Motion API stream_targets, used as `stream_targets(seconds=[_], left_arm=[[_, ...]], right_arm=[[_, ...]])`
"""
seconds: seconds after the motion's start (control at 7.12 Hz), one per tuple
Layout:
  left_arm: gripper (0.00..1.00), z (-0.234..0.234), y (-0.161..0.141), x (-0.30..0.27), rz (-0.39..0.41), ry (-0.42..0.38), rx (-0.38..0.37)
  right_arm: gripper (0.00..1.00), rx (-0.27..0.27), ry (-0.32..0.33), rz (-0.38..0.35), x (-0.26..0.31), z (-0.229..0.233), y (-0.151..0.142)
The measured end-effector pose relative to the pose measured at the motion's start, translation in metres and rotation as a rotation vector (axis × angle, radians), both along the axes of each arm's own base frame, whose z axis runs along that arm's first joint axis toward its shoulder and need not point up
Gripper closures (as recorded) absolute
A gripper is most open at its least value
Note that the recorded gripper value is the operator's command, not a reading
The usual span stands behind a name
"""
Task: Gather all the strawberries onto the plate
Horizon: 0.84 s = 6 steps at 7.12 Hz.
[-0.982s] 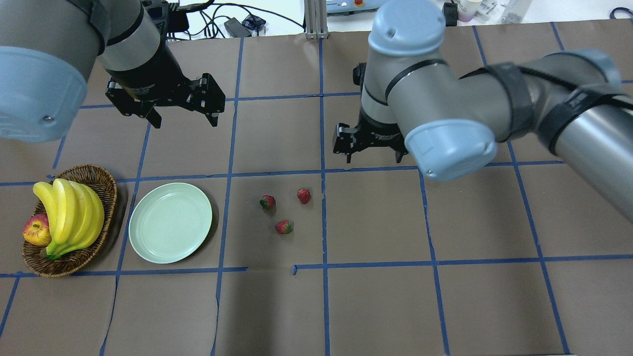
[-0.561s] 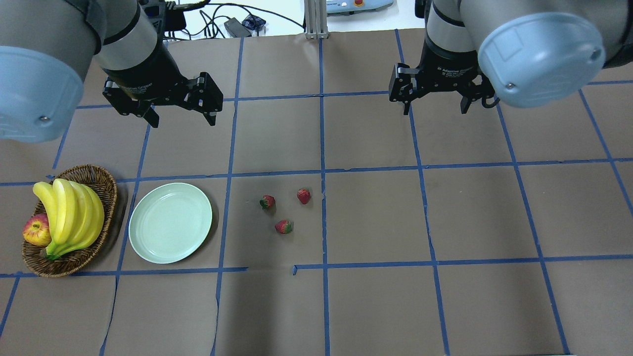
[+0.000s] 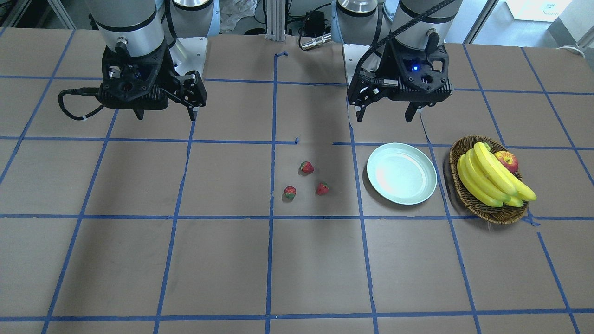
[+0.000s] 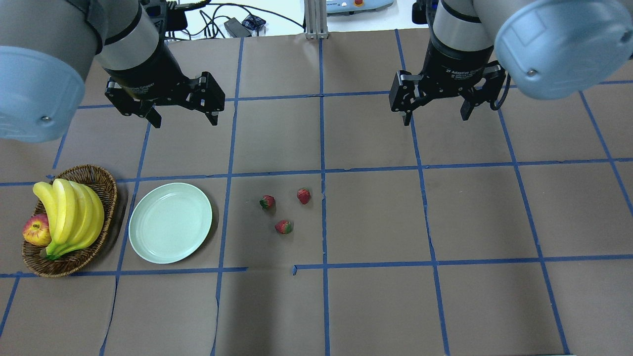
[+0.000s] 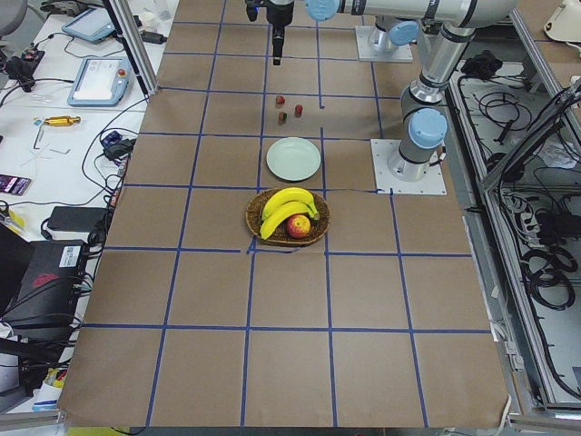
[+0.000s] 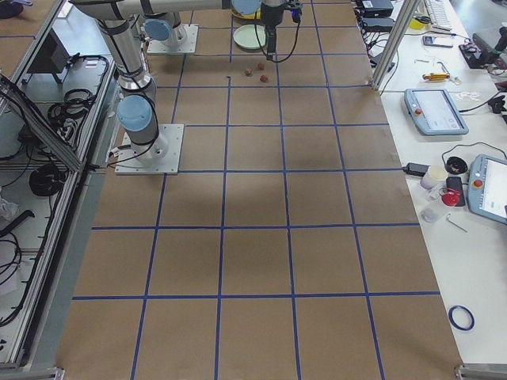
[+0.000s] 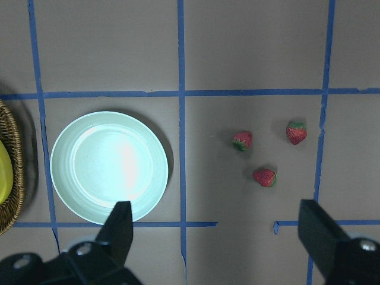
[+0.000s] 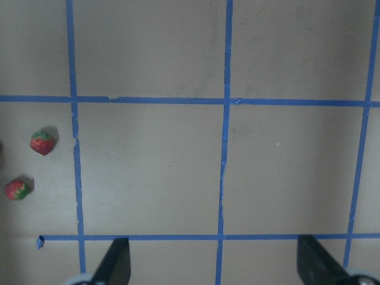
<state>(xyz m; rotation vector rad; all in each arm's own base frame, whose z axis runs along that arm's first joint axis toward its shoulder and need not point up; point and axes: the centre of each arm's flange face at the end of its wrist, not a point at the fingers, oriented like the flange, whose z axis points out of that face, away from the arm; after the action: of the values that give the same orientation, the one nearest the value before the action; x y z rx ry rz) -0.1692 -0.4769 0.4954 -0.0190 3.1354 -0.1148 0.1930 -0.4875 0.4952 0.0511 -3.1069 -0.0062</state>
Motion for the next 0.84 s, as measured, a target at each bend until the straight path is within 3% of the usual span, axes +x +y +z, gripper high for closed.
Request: stream_targets(seconds=[0.42,0.84], left_arm=[[0.00,0.001,0.000,0.000,0.001,-0.002,-0.002],[0.00,0.014,-0.007,-0.001,0.006,0.008,-0.031]], right_arm=[[0.00,-0.042,-0.050,0.009,0.004,0.028,-0.004],[0.00,-0.056,-0.046,0.011,0.005,0.030,-0.005]])
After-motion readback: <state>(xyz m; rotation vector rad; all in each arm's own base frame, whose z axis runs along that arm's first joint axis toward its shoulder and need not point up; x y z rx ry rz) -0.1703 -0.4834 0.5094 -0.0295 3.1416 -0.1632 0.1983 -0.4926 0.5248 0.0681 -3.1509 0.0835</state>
